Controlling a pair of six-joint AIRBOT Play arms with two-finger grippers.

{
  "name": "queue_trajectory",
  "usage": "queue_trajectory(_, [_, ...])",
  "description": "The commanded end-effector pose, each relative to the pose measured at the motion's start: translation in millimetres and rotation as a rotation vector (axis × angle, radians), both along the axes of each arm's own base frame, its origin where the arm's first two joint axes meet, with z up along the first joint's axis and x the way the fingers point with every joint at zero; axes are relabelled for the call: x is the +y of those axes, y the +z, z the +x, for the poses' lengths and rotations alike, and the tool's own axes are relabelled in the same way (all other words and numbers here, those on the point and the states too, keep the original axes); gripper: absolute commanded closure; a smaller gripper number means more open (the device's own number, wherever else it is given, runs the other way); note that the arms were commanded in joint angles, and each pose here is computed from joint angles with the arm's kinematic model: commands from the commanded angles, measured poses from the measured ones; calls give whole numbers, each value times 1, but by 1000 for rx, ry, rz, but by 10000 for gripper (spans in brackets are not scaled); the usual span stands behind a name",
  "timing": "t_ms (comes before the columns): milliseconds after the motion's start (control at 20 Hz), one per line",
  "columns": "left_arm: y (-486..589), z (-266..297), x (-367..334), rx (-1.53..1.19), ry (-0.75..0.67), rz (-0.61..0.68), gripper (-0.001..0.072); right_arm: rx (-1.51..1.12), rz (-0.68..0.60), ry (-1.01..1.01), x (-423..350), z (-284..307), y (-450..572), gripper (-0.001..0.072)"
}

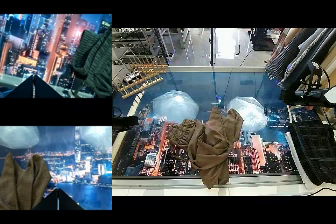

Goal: Fold the clothes and pants, and hang the long-sleeved shirts on hangers.

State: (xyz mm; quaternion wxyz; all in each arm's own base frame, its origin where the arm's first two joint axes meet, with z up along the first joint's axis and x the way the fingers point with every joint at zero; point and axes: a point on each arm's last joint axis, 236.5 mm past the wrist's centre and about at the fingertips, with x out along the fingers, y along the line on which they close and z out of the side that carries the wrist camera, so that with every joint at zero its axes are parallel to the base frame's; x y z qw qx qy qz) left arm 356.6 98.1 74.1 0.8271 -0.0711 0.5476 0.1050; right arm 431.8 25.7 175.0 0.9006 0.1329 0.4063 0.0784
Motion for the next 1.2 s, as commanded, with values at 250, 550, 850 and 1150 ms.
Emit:
queue_trajectory(250, [1, 0, 0, -3, 0, 1, 693, -1, 0, 1, 1, 0, 1, 693])
queue_trajectory(550, [16, 49, 14, -202, 3, 55, 693, -514, -310, -8, -41, 65, 90, 695])
queue_trajectory(850, [5, 73, 5, -248, 9, -8, 692, -1026, -65, -344, -75, 73, 222, 695])
queue_trajectory(1150, [28, 87, -60, -356, -214, -180, 384, -714, 51, -151, -20, 45, 174, 695])
